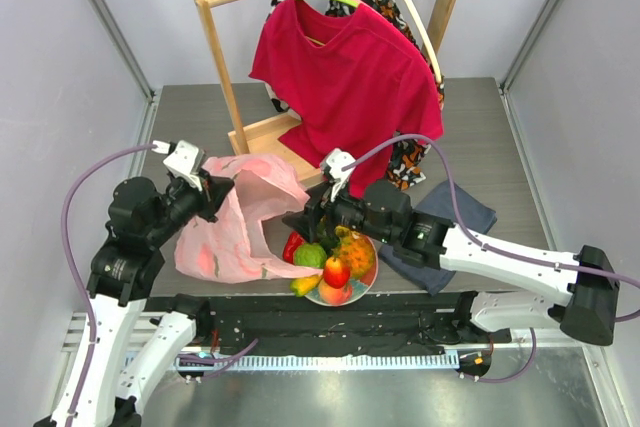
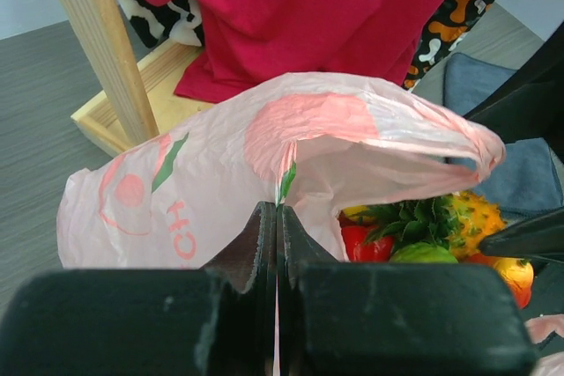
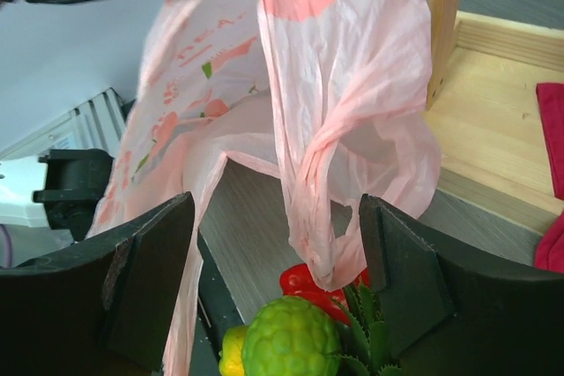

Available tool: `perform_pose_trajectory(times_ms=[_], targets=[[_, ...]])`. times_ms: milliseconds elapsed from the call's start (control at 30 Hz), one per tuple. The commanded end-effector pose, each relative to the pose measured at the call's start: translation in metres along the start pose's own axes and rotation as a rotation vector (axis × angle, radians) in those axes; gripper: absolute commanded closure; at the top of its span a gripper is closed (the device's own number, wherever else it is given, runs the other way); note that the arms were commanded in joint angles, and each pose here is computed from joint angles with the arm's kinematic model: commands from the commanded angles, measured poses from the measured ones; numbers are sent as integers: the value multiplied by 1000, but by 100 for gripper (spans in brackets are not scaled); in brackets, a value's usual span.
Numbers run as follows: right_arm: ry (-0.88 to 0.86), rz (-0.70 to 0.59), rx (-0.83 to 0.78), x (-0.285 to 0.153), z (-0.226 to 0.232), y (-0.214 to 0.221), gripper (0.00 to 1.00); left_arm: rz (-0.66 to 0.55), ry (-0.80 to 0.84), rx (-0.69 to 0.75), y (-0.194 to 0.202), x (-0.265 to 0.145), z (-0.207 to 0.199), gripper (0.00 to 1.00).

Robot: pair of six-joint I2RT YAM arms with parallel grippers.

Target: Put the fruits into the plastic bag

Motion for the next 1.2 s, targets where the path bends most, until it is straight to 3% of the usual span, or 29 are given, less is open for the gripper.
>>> perform_pose_trajectory(times_ms=[0, 67, 167, 200, 233, 267, 333, 367, 400, 500, 733, 867, 1000, 1167], targets=[[51, -20, -13, 10, -6, -1, 17, -42, 27, 12, -6, -5, -5, 100], [53, -13, -15, 15, -6, 2, 19, -47, 33, 11, -7, -5, -6, 100], [63, -33, -22, 16, -8, -6, 51, -47, 19, 13, -6, -6, -4, 100], [68, -39, -27, 17, -8, -10, 81, -42, 11, 10, -5, -6, -3, 100], [80, -28, -40, 17, -10, -13, 94, -34, -6, 6, -4, -4, 0, 100], [107, -45, -46, 19, -14, -28, 99, -31, -19, 1, -4, -3, 1, 100], [127, -21, -71, 21, -16, -35, 99, -30, -46, -26, -8, -4, 3, 86], [156, -47, -66, 21, -19, -52, 99, -32, -58, -36, -11, -5, 3, 72], [167, -41, -70, 24, -20, -53, 99, -27, -67, -58, -11, -6, 3, 37], [195, -52, -65, 31, -22, -65, 99, -56, -78, -83, -21, -13, 0, 4], [261, -60, -53, 50, -26, -85, 99, 5, -122, -113, -13, -21, 2, 0], [285, -59, -36, 58, -28, -90, 99, 85, -94, -156, 5, -14, 1, 0], [288, -57, -23, 64, -28, -90, 99, 76, -26, -214, 10, -3, -6, 0], [273, -54, -21, 66, -25, -89, 99, 106, -55, -262, 20, 15, 3, 0]])
Point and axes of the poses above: each gripper's point midway between its finger pads, its own x axis out along the fingers, its own z axis along the line the jaws close on, y = z × x, the point moved 4 cm from there along -x, back along the fingers, and after that the axes turned 11 degrees about -x, right-handed, at the moved point
